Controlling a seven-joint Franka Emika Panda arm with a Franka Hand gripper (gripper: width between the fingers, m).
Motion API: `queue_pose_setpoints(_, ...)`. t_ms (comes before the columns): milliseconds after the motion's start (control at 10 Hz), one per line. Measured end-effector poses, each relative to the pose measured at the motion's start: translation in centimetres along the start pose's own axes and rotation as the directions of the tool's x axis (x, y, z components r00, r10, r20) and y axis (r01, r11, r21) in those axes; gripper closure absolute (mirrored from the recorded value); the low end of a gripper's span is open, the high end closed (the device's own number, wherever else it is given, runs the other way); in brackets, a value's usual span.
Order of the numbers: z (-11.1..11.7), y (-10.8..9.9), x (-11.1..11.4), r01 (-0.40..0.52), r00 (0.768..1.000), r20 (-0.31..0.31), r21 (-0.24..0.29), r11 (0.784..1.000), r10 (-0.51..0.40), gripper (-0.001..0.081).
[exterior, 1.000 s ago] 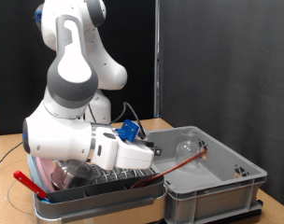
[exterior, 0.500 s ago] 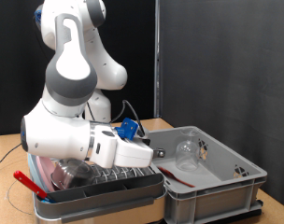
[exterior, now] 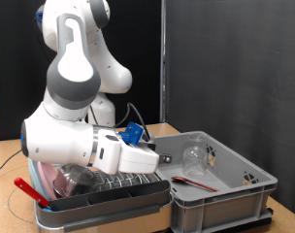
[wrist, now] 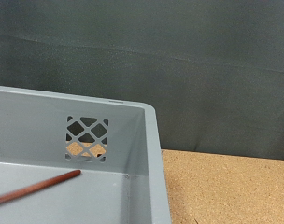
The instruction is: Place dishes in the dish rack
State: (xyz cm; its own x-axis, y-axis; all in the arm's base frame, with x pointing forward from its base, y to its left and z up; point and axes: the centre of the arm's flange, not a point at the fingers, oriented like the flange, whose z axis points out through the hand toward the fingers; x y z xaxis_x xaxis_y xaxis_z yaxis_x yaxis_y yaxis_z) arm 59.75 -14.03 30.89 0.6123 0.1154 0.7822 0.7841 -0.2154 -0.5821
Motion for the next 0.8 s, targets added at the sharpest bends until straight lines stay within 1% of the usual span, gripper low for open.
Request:
queue_pose_setpoints(400,0.1,0.1,-0.2,-0.003,1.000,-0.001,0.004,1.000,0.003,0.0003)
queue_pose_setpoints(500,0.4,-0.2,0.1,0.032,0.999,0.001,0.026,0.999,-0.033,0.0003)
queue_pose_setpoints(600,1.1,-1.0,0.9,0.105,0.994,0.012,0.084,0.991,-0.107,0.0003)
queue_pose_setpoints(700,2.0,-2.1,2.1,0.181,0.981,0.042,0.164,0.970,-0.190,0.0003)
queue_pose_setpoints(800,2.9,-3.1,3.1,0.244,0.959,0.087,0.238,0.940,-0.271,0.0003)
